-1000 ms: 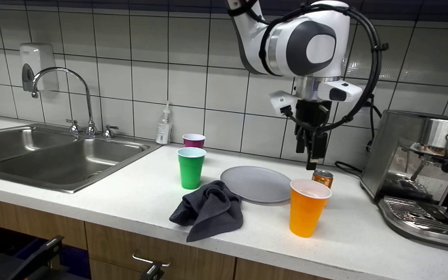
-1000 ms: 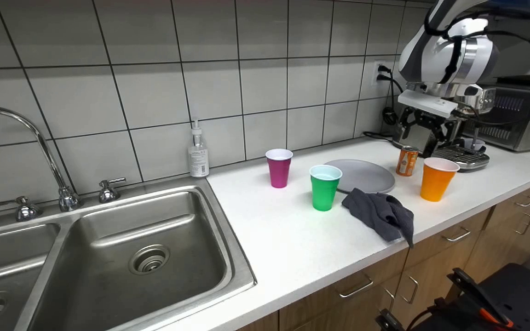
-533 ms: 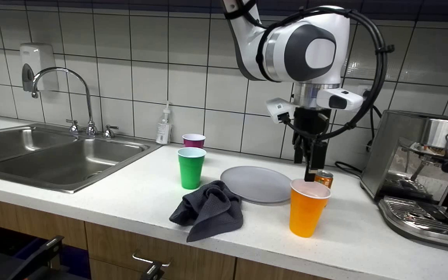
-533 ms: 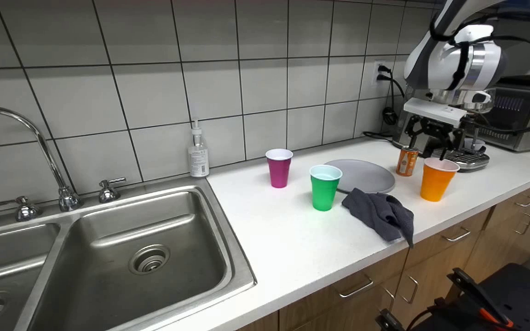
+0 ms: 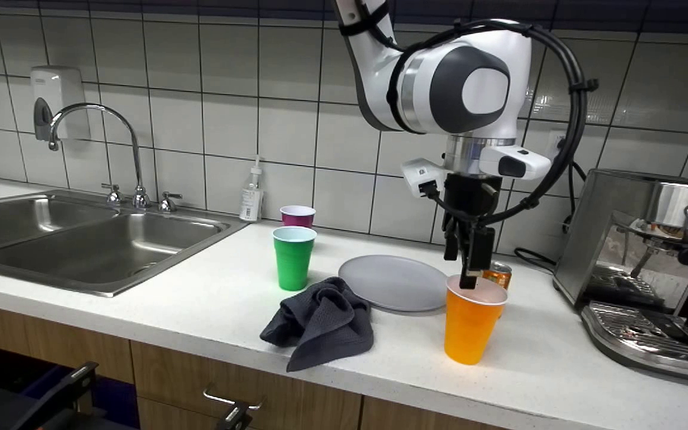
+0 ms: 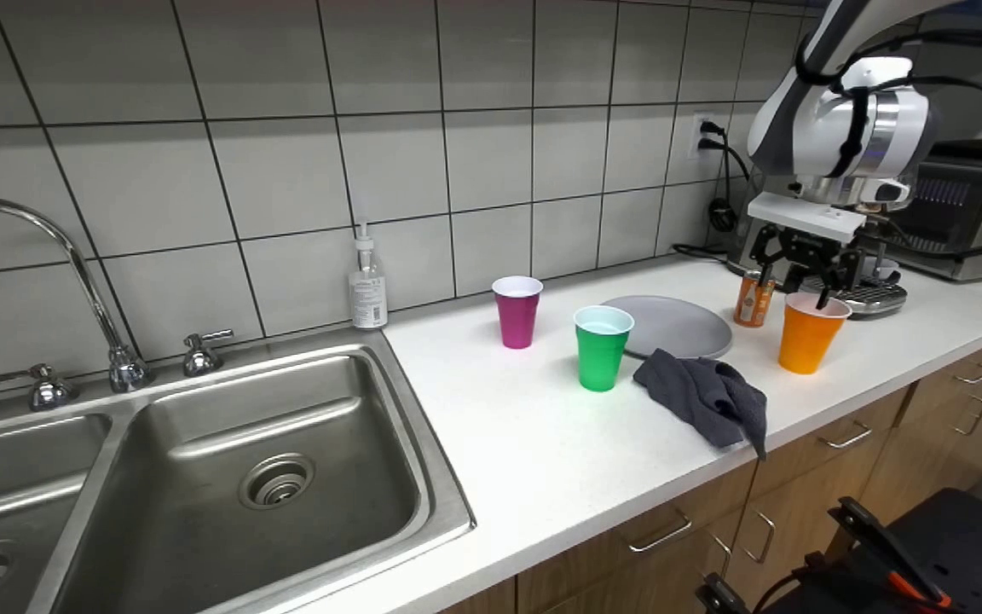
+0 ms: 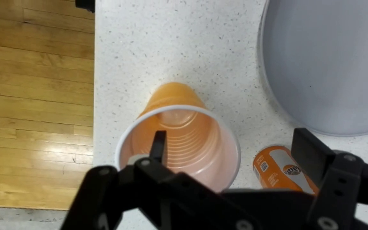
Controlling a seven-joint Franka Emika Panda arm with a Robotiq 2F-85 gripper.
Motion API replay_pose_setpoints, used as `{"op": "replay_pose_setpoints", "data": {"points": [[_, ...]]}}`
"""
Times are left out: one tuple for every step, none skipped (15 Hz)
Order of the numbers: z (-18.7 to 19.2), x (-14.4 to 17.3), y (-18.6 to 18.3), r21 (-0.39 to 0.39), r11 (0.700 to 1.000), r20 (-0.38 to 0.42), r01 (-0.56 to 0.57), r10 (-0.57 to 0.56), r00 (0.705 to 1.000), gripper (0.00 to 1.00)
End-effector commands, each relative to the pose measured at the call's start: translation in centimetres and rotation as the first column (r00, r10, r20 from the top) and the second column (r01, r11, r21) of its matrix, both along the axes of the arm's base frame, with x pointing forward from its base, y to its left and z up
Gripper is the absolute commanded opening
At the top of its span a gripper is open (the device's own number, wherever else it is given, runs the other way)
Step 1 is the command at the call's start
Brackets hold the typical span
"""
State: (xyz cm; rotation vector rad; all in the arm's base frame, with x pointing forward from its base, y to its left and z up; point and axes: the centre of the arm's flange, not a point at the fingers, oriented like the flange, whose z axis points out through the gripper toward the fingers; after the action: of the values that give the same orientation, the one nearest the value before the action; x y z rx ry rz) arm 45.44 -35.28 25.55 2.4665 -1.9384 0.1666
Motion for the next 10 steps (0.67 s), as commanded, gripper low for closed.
{"op": "replay_pose_setpoints", "data": {"points": [[0.76, -0.38, 0.49, -0.007, 1.000, 0.002, -0.013, 0.013, 1.000, 1.00], [0.68, -0.36, 0.43, -0.006, 1.000, 0.002, -0.013, 0.013, 1.000, 1.00], [0.62, -0.36, 0.37, -0.006, 1.000, 0.002, -0.014, 0.014, 1.000, 1.00], [0.53, -0.35, 0.30, -0.005, 1.000, 0.002, -0.013, 0.013, 1.000, 1.00], [0.45, -0.32, 0.25, -0.006, 1.000, 0.002, -0.013, 0.013, 1.000, 1.00], [0.35, -0.26, 0.13, -0.005, 1.000, 0.002, -0.010, 0.010, 1.000, 1.00], [0.29, -0.21, 0.07, -0.004, 1.000, 0.001, -0.010, 0.010, 1.000, 1.00], [0.22, -0.17, 0.00, -0.006, 1.000, -0.001, -0.010, 0.010, 1.000, 1.00], [0.15, -0.13, -0.11, -0.007, 1.000, -0.002, -0.009, 0.009, 1.000, 1.00], [0.09, -0.10, -0.20, -0.007, 1.000, -0.003, -0.007, 0.007, 1.000, 1.00]]}}
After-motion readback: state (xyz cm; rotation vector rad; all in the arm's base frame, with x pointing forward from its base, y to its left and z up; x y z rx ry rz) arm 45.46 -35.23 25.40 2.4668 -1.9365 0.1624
